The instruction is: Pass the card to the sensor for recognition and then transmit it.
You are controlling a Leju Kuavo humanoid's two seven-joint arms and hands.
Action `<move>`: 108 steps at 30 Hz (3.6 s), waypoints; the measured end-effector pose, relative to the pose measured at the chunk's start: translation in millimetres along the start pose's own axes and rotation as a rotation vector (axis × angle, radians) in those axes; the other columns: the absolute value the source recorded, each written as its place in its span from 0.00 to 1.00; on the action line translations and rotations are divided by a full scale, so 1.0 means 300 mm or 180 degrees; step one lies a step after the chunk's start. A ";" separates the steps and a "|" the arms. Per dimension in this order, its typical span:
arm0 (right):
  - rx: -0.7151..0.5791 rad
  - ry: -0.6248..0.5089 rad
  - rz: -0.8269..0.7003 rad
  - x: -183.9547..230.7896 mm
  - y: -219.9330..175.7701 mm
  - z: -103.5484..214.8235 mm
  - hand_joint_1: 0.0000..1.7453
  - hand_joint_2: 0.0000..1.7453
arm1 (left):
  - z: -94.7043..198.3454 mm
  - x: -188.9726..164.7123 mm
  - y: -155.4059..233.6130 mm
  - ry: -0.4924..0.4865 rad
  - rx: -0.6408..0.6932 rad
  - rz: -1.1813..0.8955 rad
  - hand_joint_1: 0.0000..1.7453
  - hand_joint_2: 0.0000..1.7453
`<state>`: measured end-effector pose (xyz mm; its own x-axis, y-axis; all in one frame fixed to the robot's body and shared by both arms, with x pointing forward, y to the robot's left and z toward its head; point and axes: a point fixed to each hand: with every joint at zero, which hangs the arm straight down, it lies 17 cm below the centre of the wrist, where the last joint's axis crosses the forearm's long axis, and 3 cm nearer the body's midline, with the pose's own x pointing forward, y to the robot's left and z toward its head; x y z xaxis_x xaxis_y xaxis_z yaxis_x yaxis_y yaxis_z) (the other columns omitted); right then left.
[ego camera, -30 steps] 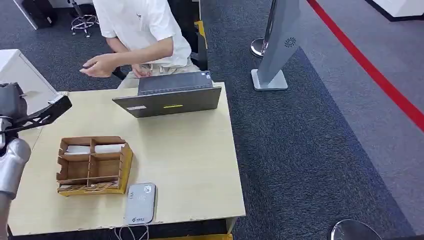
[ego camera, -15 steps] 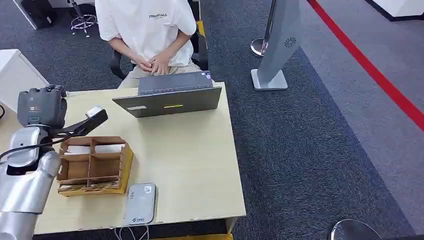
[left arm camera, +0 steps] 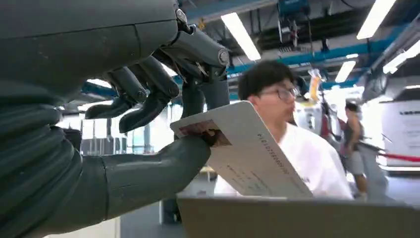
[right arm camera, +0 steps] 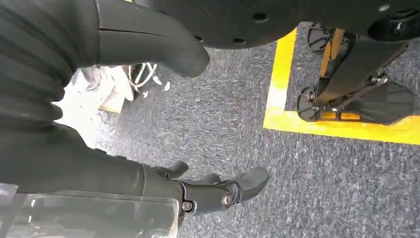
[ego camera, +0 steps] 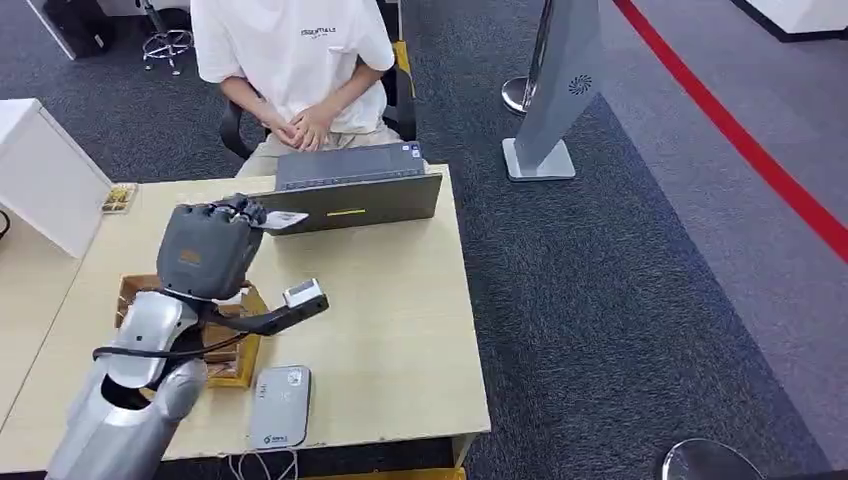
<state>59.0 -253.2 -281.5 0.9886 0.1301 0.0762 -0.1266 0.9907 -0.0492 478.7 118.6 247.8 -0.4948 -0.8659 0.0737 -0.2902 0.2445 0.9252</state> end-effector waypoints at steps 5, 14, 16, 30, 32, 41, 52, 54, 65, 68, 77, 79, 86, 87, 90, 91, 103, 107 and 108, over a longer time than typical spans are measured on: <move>0.0002 0.0059 -0.0070 -0.018 0.008 0.000 0.00 1.00 | 0.163 0.067 -0.125 0.0029 -0.0149 0.0277 1.00 1.00; 0.0000 0.0087 -0.0121 -0.030 0.016 0.000 0.00 1.00 | 0.384 0.119 -0.288 0.0175 -0.0525 0.0500 1.00 1.00; 0.0005 0.0087 -0.0124 -0.030 0.020 0.001 0.00 1.00 | 0.437 0.132 -0.322 0.0211 -0.0610 0.0545 1.00 1.00; 0.0007 0.0080 -0.0065 -0.029 0.029 0.002 0.00 1.00 | 0.636 0.131 -0.504 0.0612 -0.1037 0.0745 1.00 1.00; 0.0006 0.0077 -0.0057 -0.028 0.029 0.002 0.00 1.00 | 0.648 0.130 -0.527 0.0660 -0.1080 0.0763 1.00 1.00; 0.0002 0.0081 -0.0011 -0.029 0.028 0.002 0.00 1.00 | 0.694 0.106 -0.601 0.0879 -0.1198 0.0801 1.00 1.00; -0.0005 0.0073 0.0074 -0.029 0.027 0.001 0.00 1.00 | 0.660 0.014 -0.627 0.1067 -0.1123 0.0706 1.00 1.00; -0.0004 0.0072 0.0079 -0.029 0.027 0.001 0.00 1.00 | 0.657 0.008 -0.628 0.1079 -0.1113 0.0689 1.00 1.00; 0.0033 0.0058 0.0188 -0.024 0.034 0.003 0.00 1.00 | 0.419 -0.126 -0.462 0.0884 -0.0624 0.0139 1.00 1.00; 0.0029 0.0058 0.0235 -0.023 0.033 0.003 0.00 1.00 | 0.279 -0.187 -0.310 0.0797 -0.0217 -0.0076 1.00 1.00; 0.0063 0.0070 0.0386 -0.026 0.045 0.005 0.00 1.00 | 0.067 -0.301 0.116 0.0568 0.0982 -0.0619 1.00 1.00; 0.0068 0.0068 0.0405 -0.026 0.046 0.005 0.00 1.00 | 0.052 -0.312 0.162 0.0519 0.1081 -0.0719 1.00 1.00; 0.0071 0.0059 0.0456 -0.022 0.047 0.005 0.00 1.00 | -0.006 -0.379 0.302 0.0493 0.1298 -0.1043 1.00 1.00; 0.0074 0.0057 0.0456 -0.021 0.048 0.006 0.00 1.00 | -0.016 -0.389 0.323 0.0490 0.1326 -0.1094 1.00 1.00; 0.0078 0.0053 0.0475 -0.019 0.048 0.006 0.00 1.00 | -0.039 -0.420 0.376 0.0503 0.1396 -0.1187 1.00 1.00; 0.0080 0.0054 0.0477 -0.019 0.048 0.006 0.00 1.00 | -0.044 -0.426 0.386 0.0499 0.1407 -0.1221 1.00 1.00; 0.0097 0.0046 0.0490 -0.013 0.052 0.007 0.00 1.00 | -0.080 -0.476 0.428 0.0517 0.1411 -0.1371 1.00 1.00; 0.0091 0.0049 0.0488 -0.013 0.051 0.006 0.00 1.00 | -0.080 -0.479 0.424 0.0521 0.1395 -0.1371 1.00 1.00; 0.0090 0.0050 0.0488 -0.013 0.050 0.006 0.00 1.00 | -0.080 -0.479 0.424 0.0521 0.1393 -0.1371 1.00 1.00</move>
<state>52.9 -238.7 -280.6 0.9586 0.2796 0.0544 -0.2782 0.9600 -0.0312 532.7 263.6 363.9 -0.1373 -0.9734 -0.1833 -0.7604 -0.0150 0.6493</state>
